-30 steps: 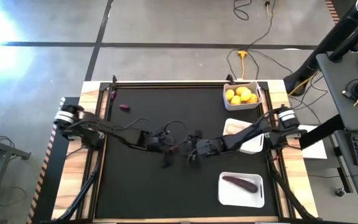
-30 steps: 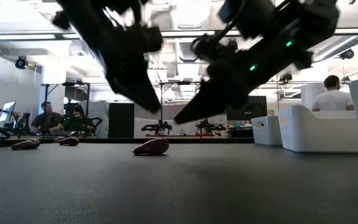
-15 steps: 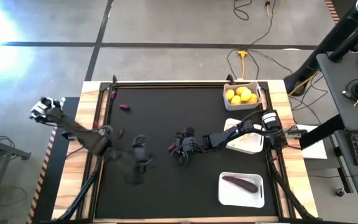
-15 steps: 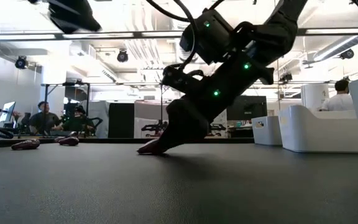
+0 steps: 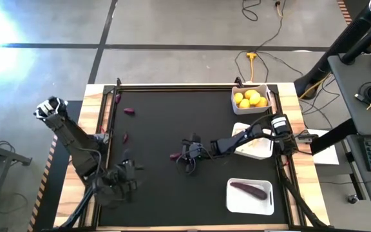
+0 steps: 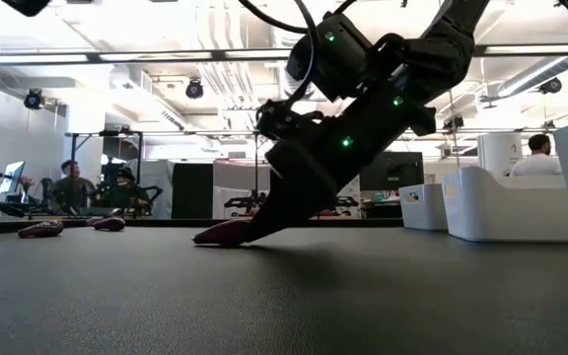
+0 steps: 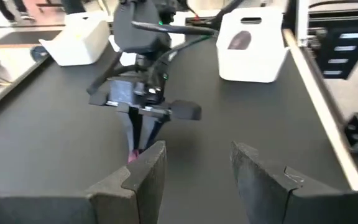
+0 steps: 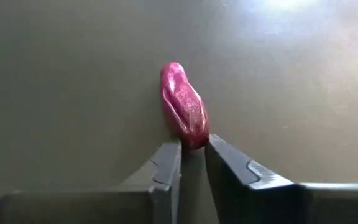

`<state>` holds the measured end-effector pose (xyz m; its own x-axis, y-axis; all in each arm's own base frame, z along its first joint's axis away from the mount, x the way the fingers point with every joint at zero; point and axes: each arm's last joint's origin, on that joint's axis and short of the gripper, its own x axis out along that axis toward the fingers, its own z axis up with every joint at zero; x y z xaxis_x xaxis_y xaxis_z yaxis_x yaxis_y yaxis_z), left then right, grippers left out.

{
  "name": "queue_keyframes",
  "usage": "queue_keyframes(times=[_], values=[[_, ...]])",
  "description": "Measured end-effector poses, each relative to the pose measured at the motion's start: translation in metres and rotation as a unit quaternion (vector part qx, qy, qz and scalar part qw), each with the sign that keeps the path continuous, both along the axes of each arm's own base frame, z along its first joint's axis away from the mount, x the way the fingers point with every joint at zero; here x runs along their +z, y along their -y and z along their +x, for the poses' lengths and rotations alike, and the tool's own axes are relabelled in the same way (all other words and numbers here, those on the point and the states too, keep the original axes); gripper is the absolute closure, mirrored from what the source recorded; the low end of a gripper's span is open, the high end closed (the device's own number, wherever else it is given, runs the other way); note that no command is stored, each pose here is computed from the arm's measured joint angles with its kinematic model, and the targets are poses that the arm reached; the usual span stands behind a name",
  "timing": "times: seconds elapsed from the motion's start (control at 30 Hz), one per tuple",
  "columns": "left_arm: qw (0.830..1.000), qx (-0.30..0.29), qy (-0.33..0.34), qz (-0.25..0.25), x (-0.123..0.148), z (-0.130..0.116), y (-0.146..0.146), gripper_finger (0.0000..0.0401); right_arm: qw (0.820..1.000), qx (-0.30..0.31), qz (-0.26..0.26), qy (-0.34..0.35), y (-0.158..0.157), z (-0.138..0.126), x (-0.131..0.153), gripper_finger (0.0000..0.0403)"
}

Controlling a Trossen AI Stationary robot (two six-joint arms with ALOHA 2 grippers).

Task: Sort produce into baskets
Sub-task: Put the eggplant into the bottom white bin

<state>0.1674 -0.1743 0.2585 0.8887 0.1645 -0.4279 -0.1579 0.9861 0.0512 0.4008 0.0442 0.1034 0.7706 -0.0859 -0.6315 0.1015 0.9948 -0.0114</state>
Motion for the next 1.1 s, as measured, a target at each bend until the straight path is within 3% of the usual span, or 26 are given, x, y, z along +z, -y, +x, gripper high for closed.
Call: queue_keyframes(times=[0.23, 0.33, 0.47, 0.53, 0.63, 0.73, 0.87, 1.1], values=[[0.999, 0.008, 0.001, -0.044, -0.007, -0.004, 0.010, 0.0237, 1.000, 0.003, 0.018, 0.007, -0.038, -0.007, 0.004, 0.0388], [0.998, 0.015, -0.004, -0.059, -0.013, -0.004, 0.015, 0.0237, 1.000, -0.010, 0.010, -0.004, -0.063, -0.013, 0.019, 0.0390], [0.997, 0.021, -0.020, -0.078, -0.025, -0.002, 0.023, 0.0237, 0.998, -0.025, -0.023, -0.059, -0.103, -0.028, 0.068, 0.0390], [0.996, 0.026, -0.025, -0.081, -0.033, 0.000, 0.028, 0.0237, 0.993, -0.037, -0.015, -0.109, -0.121, -0.042, 0.098, 0.0390], [0.996, 0.030, -0.027, -0.078, -0.045, 0.005, 0.037, 0.0237, 0.978, -0.074, 0.048, -0.191, -0.147, -0.069, 0.140, 0.0390], [0.998, 0.041, -0.020, -0.053, -0.061, 0.010, 0.043, 0.0237, 0.947, -0.127, 0.105, -0.277, -0.171, -0.100, 0.162, 0.0390], [0.996, 0.047, -0.030, -0.062, -0.067, 0.015, 0.047, 0.0237, 0.911, -0.187, 0.124, -0.346, -0.202, -0.144, 0.164, 0.0390], [0.991, 0.004, -0.036, -0.129, -0.072, 0.011, 0.069, 0.0237, 0.890, -0.260, 0.092, -0.362, -0.221, -0.188, 0.130, 0.0390]])
